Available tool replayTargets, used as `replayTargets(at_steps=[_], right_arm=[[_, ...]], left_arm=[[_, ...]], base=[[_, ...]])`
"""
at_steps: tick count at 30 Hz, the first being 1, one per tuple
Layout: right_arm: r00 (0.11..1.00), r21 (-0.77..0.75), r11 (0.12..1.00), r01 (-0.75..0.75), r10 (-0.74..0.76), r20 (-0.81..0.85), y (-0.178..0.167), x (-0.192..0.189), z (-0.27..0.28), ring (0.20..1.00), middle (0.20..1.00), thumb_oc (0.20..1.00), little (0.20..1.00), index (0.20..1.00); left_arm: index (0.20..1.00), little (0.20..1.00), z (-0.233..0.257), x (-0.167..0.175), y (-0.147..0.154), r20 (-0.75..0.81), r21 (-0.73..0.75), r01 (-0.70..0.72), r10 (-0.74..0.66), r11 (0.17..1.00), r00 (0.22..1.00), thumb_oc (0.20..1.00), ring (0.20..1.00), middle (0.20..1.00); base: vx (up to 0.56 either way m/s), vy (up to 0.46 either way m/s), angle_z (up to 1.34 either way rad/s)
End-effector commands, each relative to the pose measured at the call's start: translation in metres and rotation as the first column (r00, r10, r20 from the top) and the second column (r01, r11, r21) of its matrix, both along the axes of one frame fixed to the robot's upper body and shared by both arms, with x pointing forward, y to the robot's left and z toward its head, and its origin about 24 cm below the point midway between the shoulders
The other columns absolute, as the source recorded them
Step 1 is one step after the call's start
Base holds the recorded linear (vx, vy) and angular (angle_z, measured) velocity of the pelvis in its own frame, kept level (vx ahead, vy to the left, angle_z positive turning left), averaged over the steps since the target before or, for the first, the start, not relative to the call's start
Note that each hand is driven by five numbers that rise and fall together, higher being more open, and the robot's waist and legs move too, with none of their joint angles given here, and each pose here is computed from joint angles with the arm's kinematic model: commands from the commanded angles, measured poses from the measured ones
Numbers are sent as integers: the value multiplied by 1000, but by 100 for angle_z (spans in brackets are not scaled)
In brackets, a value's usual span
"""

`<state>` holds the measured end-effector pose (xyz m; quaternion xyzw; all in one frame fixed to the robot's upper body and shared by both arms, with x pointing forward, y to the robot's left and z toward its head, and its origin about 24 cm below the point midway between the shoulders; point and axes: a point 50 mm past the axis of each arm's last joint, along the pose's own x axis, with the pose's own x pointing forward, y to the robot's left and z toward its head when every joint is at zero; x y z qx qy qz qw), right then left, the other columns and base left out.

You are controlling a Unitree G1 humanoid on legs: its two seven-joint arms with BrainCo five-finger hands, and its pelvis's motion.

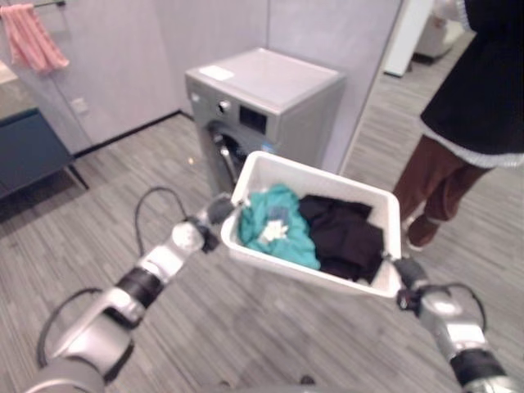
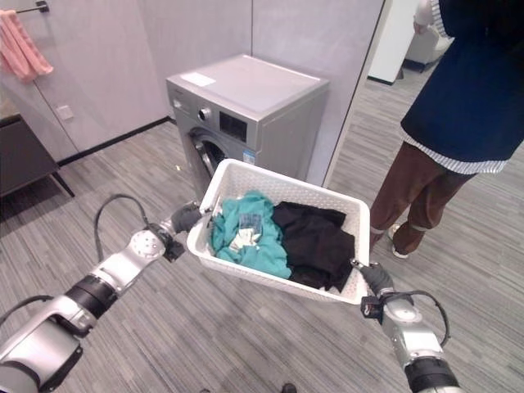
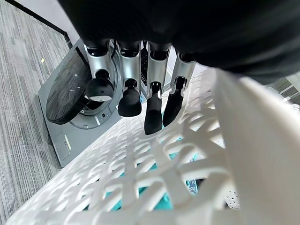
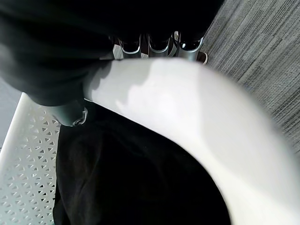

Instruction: Grab the laundry basket,head to the washer,open it,put in the laundry and shut it.

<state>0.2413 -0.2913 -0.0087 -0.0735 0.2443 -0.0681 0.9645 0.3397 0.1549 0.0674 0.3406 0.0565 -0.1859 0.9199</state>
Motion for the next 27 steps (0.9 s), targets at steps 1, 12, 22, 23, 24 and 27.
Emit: replayTargets(at_steps=[1,12,22,23,24,27], right_arm=[[981,2,999,-54,52,185,0,23,34,200,200,200,200,200],[990,38,999,-34,29,137,-4,20,24,200,200,200,200,200],[988,33,999,-38,33,153,-3,22,28,200,200,200,200,200],[988,33,999,-38,33,153,-3,22,28,200,200,200,200,200],[987,19,999,-41,38,155,-3,21,28,200,200,200,200,200],[983,-32,999,-39,44,176,-5,22,33,200,200,200,200,200]], left_arm=[[200,200,49,18,-7,175,-168,36,-6,985,985,200,200,200],[200,200,45,18,-5,159,-162,27,-1,986,987,200,200,200],[200,200,48,20,-9,166,-169,34,-6,985,986,200,200,200],[200,200,48,20,-9,166,-169,34,-6,985,986,200,200,200],[200,200,48,20,-7,162,-170,30,-2,985,987,200,200,200],[200,200,46,19,-3,159,-173,17,10,985,987,200,200,200]], base=[[0,0,0],[0,0,0],[0,0,0],[0,0,0],[0,0,0],[0,0,0]])
